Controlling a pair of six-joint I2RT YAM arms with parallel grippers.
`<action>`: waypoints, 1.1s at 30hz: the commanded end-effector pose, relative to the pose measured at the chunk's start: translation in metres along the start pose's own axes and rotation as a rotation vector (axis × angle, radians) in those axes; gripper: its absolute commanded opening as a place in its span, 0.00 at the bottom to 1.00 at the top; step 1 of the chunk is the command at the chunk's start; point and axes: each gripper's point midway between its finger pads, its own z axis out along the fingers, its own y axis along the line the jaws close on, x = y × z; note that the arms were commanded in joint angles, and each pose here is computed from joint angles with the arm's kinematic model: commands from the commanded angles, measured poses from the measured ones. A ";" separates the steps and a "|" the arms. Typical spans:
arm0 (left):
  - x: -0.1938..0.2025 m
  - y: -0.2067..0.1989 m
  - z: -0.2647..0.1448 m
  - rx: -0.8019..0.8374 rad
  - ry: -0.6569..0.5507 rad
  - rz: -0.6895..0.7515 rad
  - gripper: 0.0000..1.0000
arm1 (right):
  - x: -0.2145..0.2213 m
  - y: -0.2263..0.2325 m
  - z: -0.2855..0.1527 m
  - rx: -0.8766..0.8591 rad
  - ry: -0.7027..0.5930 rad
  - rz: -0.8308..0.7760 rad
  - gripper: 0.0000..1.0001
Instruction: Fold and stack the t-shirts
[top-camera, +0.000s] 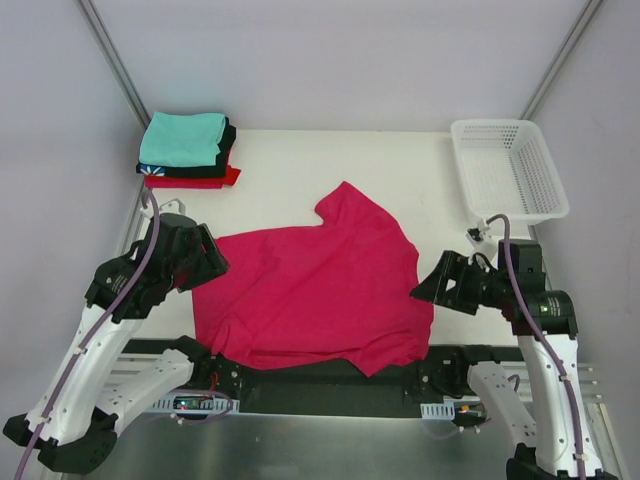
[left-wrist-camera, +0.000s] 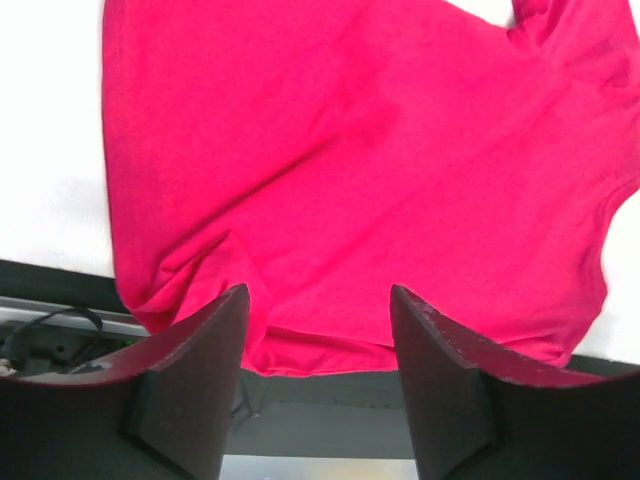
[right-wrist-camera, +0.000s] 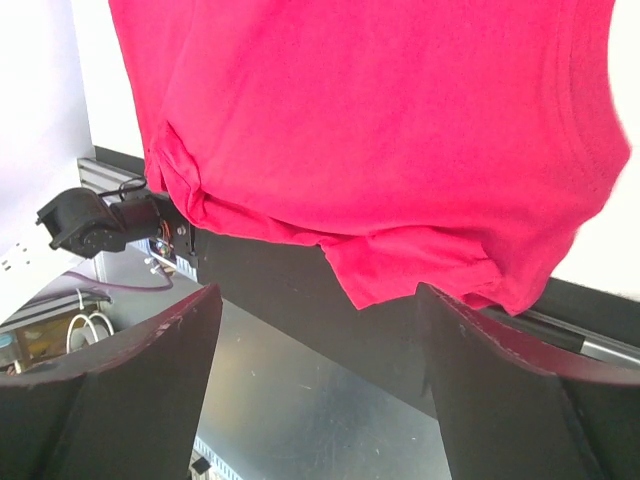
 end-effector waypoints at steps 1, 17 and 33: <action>-0.008 -0.014 0.000 0.023 0.010 0.011 0.65 | -0.027 0.010 -0.013 0.027 -0.066 -0.051 0.82; -0.023 -0.046 0.119 -0.032 0.001 0.186 0.39 | -0.148 0.007 0.108 0.120 -0.004 -0.180 0.01; -0.051 -0.025 0.213 -0.209 0.088 0.134 0.00 | -0.190 -0.050 0.221 0.368 0.224 -0.252 0.01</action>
